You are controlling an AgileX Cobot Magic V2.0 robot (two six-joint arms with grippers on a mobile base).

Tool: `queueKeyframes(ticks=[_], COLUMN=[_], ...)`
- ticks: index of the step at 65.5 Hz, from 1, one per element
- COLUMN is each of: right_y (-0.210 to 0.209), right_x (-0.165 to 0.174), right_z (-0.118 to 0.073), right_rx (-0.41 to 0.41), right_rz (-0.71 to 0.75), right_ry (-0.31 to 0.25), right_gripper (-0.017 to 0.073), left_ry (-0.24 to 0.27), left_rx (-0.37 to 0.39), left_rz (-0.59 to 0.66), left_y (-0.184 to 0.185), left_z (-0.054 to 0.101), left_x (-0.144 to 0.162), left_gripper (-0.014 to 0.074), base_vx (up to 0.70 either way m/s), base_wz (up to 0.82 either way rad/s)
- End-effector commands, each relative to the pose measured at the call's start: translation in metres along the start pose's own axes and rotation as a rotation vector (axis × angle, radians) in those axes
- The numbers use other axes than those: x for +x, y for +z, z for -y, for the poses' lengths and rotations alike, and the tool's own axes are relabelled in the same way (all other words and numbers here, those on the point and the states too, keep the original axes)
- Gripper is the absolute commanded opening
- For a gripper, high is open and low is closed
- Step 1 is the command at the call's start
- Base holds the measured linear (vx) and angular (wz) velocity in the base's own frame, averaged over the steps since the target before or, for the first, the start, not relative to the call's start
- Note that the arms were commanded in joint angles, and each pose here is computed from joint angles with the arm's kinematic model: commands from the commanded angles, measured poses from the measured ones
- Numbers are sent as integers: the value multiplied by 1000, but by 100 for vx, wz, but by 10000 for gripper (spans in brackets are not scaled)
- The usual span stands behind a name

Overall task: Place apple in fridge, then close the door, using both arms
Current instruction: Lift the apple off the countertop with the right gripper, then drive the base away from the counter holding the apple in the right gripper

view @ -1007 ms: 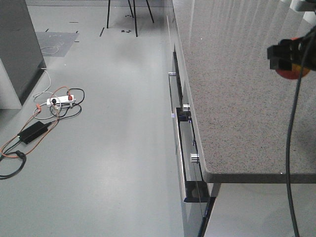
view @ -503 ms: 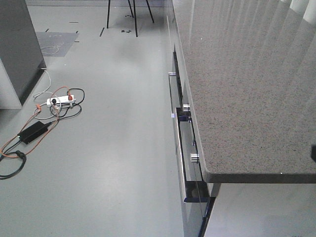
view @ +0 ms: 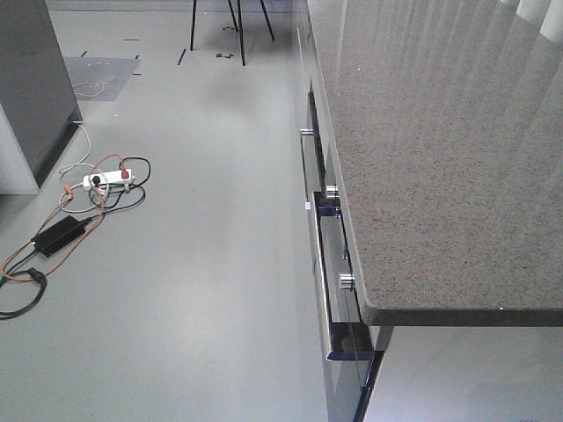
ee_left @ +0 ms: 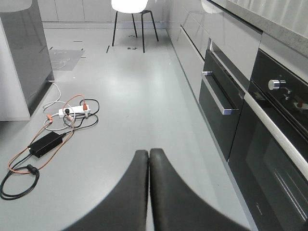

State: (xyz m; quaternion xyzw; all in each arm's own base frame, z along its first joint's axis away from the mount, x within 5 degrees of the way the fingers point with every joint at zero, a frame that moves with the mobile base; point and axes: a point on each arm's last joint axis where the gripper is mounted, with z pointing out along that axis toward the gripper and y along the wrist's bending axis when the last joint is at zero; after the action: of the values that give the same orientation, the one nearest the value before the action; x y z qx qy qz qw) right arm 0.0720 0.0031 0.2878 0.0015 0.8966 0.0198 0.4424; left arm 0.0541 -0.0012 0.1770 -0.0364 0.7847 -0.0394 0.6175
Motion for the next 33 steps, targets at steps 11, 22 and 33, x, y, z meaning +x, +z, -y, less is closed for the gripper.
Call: queueKeyframes(ticks=[11, 22, 33], right_y=[-5, -5, -5], right_x=[-13, -13, -13], right_z=[2, 2, 2], right_rx=[24, 24, 24], right_rz=[92, 91, 91], right_ry=[-19, -19, -19], right_gripper=[99, 99, 99], left_ry=[-8, -8, -8], left_rx=[9, 9, 9], left_rz=[59, 59, 59], left_y=[1, 1, 1], left_z=[0, 0, 0], left_x=[0, 0, 0], left_gripper=[-6, -6, -6], base_vx=[0, 0, 0], base_wz=[0, 0, 0])
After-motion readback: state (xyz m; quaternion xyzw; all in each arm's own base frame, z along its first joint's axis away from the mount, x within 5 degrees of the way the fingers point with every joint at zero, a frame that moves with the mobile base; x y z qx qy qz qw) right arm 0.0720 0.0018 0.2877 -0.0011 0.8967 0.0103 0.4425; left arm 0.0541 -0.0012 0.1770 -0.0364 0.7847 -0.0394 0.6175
